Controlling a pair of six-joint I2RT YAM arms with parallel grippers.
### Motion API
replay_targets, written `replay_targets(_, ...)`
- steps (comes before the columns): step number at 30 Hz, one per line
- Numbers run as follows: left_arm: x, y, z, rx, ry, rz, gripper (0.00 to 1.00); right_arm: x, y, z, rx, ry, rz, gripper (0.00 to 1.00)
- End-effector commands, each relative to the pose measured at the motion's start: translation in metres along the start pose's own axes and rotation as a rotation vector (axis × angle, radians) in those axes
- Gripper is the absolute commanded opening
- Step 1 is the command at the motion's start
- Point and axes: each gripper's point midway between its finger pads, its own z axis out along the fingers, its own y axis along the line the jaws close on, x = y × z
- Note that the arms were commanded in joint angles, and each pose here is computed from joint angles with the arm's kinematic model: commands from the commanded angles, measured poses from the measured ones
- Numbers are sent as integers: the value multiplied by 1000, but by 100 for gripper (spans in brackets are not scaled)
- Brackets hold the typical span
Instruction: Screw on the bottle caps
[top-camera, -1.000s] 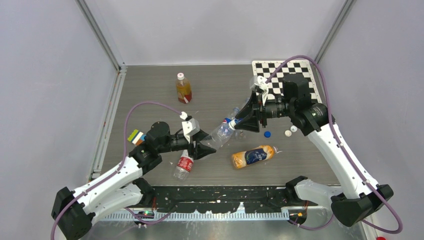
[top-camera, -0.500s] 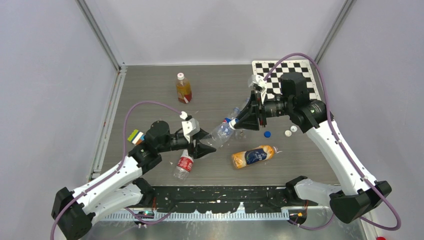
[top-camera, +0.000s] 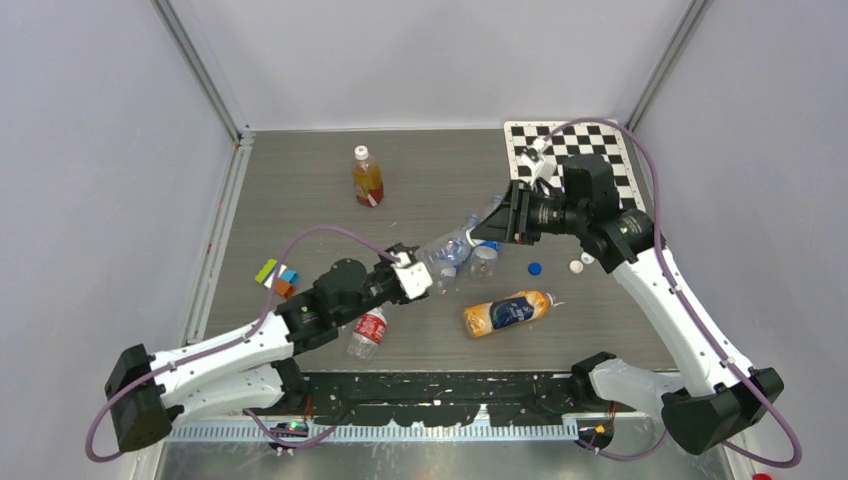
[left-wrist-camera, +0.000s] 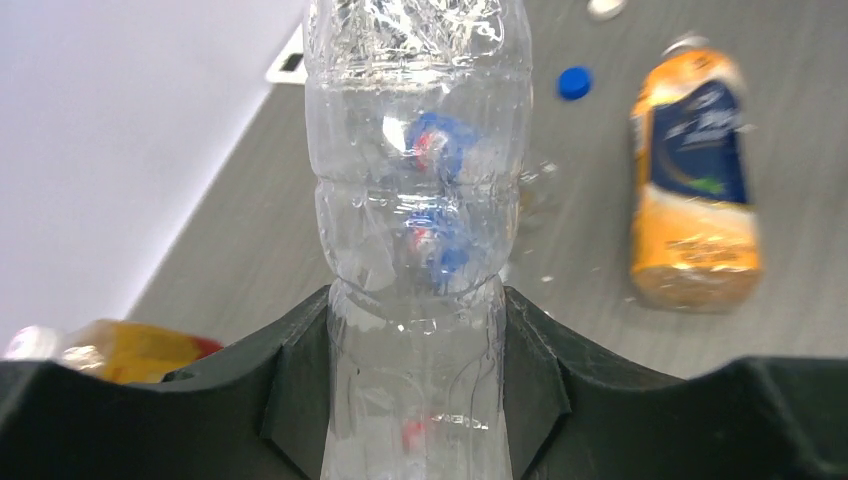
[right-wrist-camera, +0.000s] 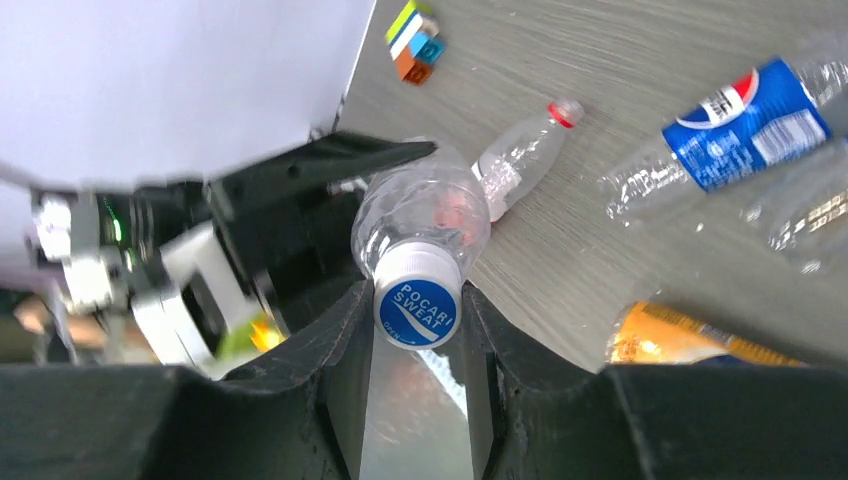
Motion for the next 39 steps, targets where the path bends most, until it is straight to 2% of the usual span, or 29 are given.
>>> replay_targets(1, -49, 16, 7, -192, -136, 339, 0, -20, -8, 9, 56, -189, 505, 1)
replay_targets(4, -53, 9, 9, -248, -142, 491, 0, -18, -16, 12, 63, -235, 708, 1)
replay_targets(6, -52, 8, 10, -278, -130, 556, 0, -19, -14, 10, 62, -242, 739, 1)
replay_targets(8, -49, 8, 10, -291, -124, 539, 0, -24, -8, 5, 56, -259, 711, 5)
replay_targets(11, -40, 7, 5, -271, -81, 444, 0, -36, 8, -5, 27, -272, 554, 35)
replay_targets(13, -28, 5, 2, -237, -33, 375, 0, -38, 16, -10, 13, -263, 410, 46)
replay_targets(17, -5, -3, -11, -131, 52, 198, 0, -36, 24, -23, 2, -267, 117, 57)
replay_targets(21, 17, -6, -25, -10, 113, -20, 0, -26, 27, -38, -5, -280, -218, 58)
replay_targets(25, 14, -20, -33, 151, 99, -175, 0, -15, 31, -51, -30, -309, -480, 60)
replay_targets(29, -2, -31, -33, 299, 43, -281, 0, 13, 33, -54, -106, -210, -712, 61)
replay_targets(34, -19, -38, -31, 405, -16, -336, 0, 31, 26, -52, -141, -148, -839, 61)
replay_targets(39, -33, -46, -30, 495, -51, -355, 0, 33, 22, -49, -149, -151, -899, 61)
